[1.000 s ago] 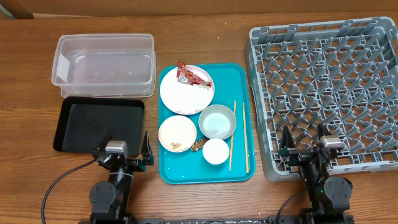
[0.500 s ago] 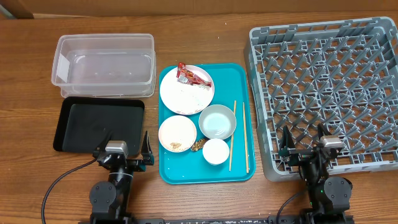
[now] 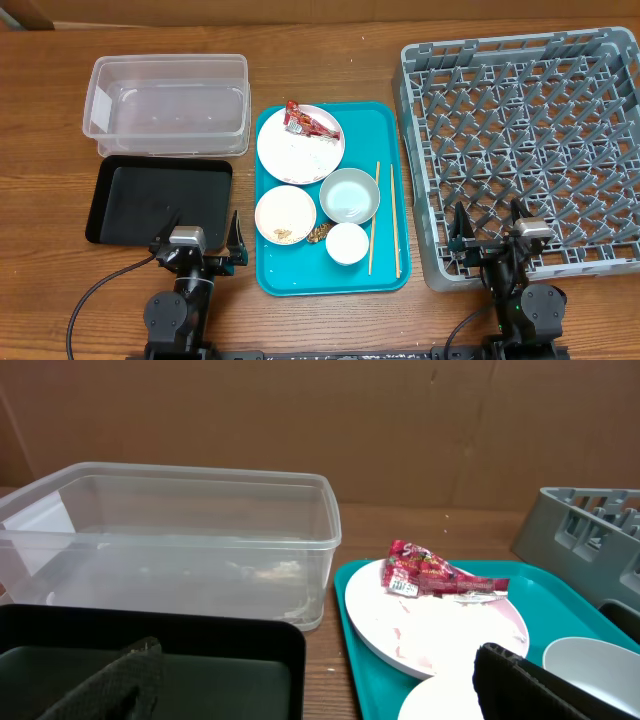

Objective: Sort waste into correct bins and load items into the dishwasher

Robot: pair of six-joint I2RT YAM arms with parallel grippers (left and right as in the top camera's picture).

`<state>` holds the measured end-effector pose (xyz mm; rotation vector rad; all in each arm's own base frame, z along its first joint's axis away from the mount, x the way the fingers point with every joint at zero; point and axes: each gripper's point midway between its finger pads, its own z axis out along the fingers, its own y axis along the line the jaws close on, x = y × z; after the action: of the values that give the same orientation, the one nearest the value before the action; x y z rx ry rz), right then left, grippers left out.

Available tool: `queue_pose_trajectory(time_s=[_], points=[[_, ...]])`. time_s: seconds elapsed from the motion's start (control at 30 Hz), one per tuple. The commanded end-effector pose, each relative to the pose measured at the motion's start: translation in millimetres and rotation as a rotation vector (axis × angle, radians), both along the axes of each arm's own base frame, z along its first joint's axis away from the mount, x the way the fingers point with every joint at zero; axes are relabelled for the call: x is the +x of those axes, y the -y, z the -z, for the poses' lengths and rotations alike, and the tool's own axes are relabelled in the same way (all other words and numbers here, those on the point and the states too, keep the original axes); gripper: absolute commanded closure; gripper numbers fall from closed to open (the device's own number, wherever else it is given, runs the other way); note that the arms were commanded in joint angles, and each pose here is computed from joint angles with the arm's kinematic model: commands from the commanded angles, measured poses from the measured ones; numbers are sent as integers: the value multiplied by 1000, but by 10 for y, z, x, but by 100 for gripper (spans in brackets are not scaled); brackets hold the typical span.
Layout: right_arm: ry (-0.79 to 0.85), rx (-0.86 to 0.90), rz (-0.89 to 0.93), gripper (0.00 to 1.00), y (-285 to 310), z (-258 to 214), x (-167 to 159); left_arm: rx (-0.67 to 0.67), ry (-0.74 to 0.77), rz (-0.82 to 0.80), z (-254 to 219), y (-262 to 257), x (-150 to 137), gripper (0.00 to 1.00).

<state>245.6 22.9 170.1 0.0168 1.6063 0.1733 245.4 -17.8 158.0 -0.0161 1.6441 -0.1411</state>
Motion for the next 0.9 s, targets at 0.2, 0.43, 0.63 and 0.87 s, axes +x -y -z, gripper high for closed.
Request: queue_pose_trajectory(time_s=[0.2, 0.43, 0.63, 0.87], points=[[-1, 119, 7, 0, 3, -18, -2, -86, 29, -18, -89, -26, 6, 0], [-1, 167, 7, 0, 6, -310, -38, -88, 31, -15, -288, -22, -12, 0], [-143, 159, 19, 0, 6, -460, -49, -48, -116, -18, -376, -18, 77, 0], [-358, 154, -32, 0, -121, -649, 23, -20, -331, 48, -607, 112, 445, 0]])
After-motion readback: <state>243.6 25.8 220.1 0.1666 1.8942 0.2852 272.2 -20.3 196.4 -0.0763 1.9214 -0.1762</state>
